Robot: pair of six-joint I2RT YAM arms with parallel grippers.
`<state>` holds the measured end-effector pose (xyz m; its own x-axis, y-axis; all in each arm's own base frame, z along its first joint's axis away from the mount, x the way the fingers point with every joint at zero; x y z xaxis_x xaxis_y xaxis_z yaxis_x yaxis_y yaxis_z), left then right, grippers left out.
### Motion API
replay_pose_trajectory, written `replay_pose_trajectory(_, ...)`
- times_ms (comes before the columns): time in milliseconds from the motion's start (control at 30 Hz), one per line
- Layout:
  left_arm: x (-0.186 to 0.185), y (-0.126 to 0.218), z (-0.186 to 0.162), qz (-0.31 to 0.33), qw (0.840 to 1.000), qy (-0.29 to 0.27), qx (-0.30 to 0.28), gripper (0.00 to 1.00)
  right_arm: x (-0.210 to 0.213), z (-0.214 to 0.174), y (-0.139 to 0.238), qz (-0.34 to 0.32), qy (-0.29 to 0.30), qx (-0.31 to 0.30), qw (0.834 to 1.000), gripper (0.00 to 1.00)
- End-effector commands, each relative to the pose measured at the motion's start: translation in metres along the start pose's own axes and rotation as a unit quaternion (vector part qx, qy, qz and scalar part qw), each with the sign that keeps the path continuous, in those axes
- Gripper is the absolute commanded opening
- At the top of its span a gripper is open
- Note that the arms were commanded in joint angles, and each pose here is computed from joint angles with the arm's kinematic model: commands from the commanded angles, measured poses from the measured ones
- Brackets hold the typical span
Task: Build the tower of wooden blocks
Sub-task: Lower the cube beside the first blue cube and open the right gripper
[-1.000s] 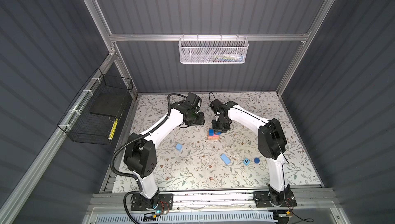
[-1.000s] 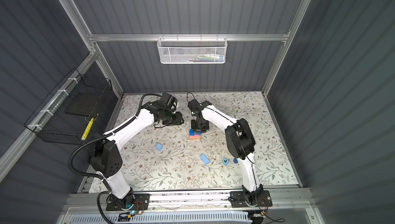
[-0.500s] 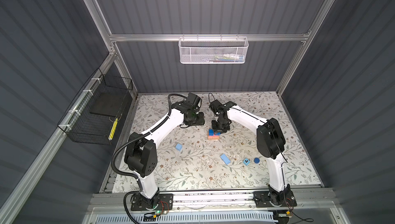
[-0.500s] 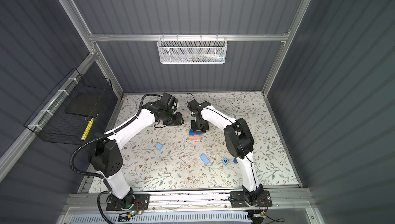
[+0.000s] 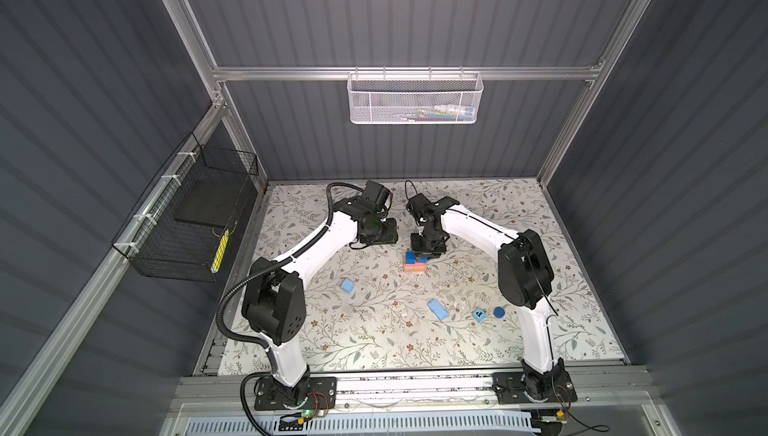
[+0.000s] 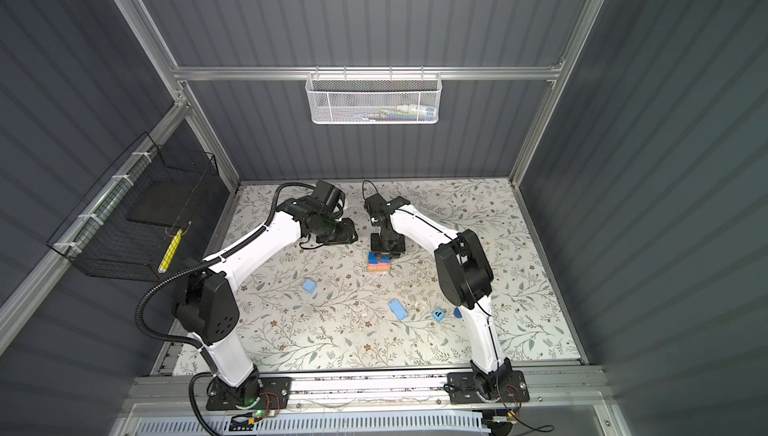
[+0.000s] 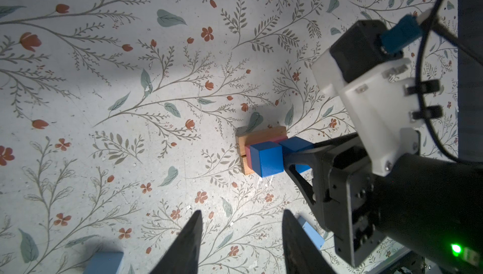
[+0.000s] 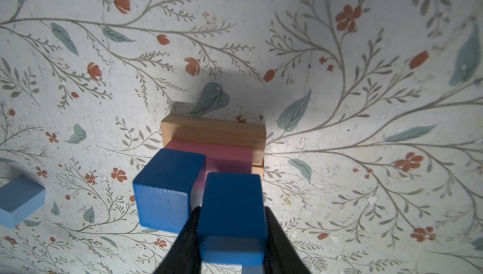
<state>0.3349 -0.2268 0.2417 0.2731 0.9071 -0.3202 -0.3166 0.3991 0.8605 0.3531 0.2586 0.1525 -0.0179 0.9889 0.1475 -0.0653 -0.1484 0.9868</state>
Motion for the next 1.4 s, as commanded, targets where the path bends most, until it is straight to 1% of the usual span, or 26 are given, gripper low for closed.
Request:
replay_pose_trajectory(0, 0.003, -0.004, -0.002, -0.002, 1.000, 0.005, 0.013, 0.50, 0.000, 0.001, -0.003, -0.006, -0.004, 0.008, 1.000, 0.37)
replay_pose_trajectory(200, 0.003, -0.003, -0.002, -0.003, 1.000, 0.005, 0.011, 0.50, -0.001, 0.001, -0.005, -0.008, -0.006, 0.012, 1.000, 0.38)
replay_pose_trajectory(500, 0.003, -0.004, -0.003, -0.003, 1.000, 0.005, 0.013, 0.50, 0.000, 0.001, -0.003, -0.007, -0.006, 0.009, 1.000, 0.42)
replay_pose_trajectory(1367, 0.003, -0.002, -0.005, -0.003, 1.000, 0.008, 0.014, 0.49, -0.002, -0.002, 0.016, -0.004, -0.010, -0.008, 1.000, 0.47)
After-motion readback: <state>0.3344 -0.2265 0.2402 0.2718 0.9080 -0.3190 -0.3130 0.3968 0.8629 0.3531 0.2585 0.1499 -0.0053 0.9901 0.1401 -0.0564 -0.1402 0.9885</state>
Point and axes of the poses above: each gripper's point midway between its finger pads, its own y axis back along the fingers, its own x axis along the line the jaws close on, z = x × y, the point moved 9 cm from there along y, back along the fingers, and after that the axes turned 3 degrees about -y, right-handed, at the moved point
